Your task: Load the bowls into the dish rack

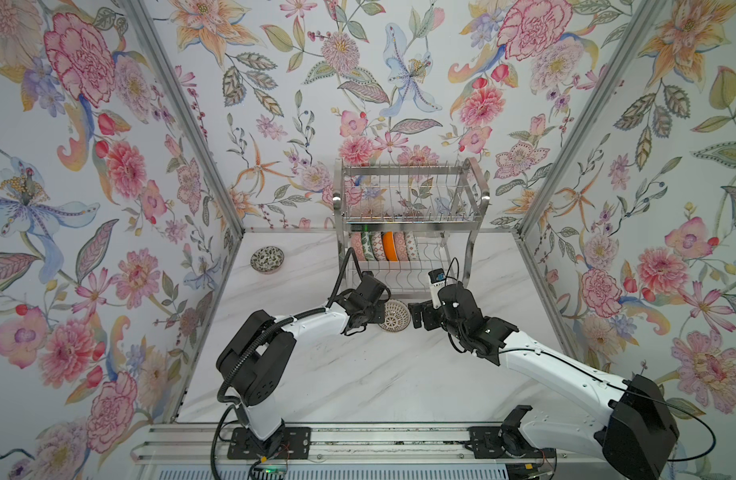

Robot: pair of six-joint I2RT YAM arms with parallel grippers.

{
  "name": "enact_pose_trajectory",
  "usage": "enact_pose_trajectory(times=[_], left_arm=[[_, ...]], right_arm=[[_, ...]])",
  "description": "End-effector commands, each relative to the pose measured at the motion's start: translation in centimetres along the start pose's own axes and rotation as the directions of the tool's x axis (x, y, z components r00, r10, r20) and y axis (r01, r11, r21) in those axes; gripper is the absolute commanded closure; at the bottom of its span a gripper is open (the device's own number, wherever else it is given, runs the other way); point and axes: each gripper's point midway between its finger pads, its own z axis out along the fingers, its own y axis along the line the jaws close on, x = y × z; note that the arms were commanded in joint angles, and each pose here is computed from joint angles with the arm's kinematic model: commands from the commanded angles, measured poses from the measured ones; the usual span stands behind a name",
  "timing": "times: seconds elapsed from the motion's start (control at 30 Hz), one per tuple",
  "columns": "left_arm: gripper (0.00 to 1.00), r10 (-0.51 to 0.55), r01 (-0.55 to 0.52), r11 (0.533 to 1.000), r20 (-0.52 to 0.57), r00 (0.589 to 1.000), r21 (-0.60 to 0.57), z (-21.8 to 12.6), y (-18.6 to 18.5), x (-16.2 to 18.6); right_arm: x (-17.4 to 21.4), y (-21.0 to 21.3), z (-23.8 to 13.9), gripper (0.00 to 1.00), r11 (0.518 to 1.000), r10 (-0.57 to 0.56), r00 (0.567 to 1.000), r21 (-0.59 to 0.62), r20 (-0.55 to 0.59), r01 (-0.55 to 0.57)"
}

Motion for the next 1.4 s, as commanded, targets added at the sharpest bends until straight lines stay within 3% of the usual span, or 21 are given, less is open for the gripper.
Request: enact_pose_trajectory(times=[0.0, 0.3, 0.53, 0.73, 0.93, 1.07, 1.2, 1.37], left_arm=[[0.92, 0.017, -0.019, 0.999, 0.05, 0.999, 0.04, -0.2, -1.8, -1.8], [0.7, 0.037, -0.039, 0.998, 0.065, 0.997, 0.039, -0.8, -1.9, -2.3], [0.62, 0.046, -0.049, 0.998, 0.084, 0.995, 0.038, -2.3, -1.3, -3.0], [0.58, 0.058, -0.057, 0.998, 0.16, 0.985, -0.007, -5.9, 0.9, -4.2], [0.4, -0.025, 0.023, 1.0, 0.273, 0.962, 0.013, -10.5, 4.9, -5.4], [0.01, -0.098, 0.093, 0.995, 0.337, 0.936, 0.029, -12.8, 8.1, -5.5], [0.01, -0.195, 0.181, 0.981, 0.348, 0.917, 0.073, -13.8, 11.0, -4.7], [0.01, -0.355, 0.281, 0.922, 0.294, 0.888, 0.266, -13.0, 11.9, -3.0]], right_arm=[[0.9, -0.1, 0.2, 0.01, 1.0, 0.014, 1.0, -0.005, -0.027, -0.014], [0.9, -0.1, 0.3, 0.01, 1.0, 0.025, 0.999, -0.008, -0.027, -0.025], [0.9, 0.2, 0.3, 0.01, 0.999, 0.044, 0.998, -0.016, -0.034, -0.044], [0.7, 0.8, 0.2, 0.01, 0.998, 0.061, 0.997, -0.028, -0.037, -0.062], [0.9, 2.4, 0.4, 0.01, 0.999, 0.039, 0.998, -0.035, -0.051, -0.041], [1.2, 3.9, 1.0, 0.01, 0.999, 0.024, 0.997, -0.041, -0.069, -0.026], [1.7, 5.6, 1.8, 0.01, 0.999, 0.009, 0.995, -0.048, -0.101, -0.014], [2.8, 8.0, 3.1, 0.01, 0.999, -0.022, 0.987, -0.042, -0.158, 0.016]])
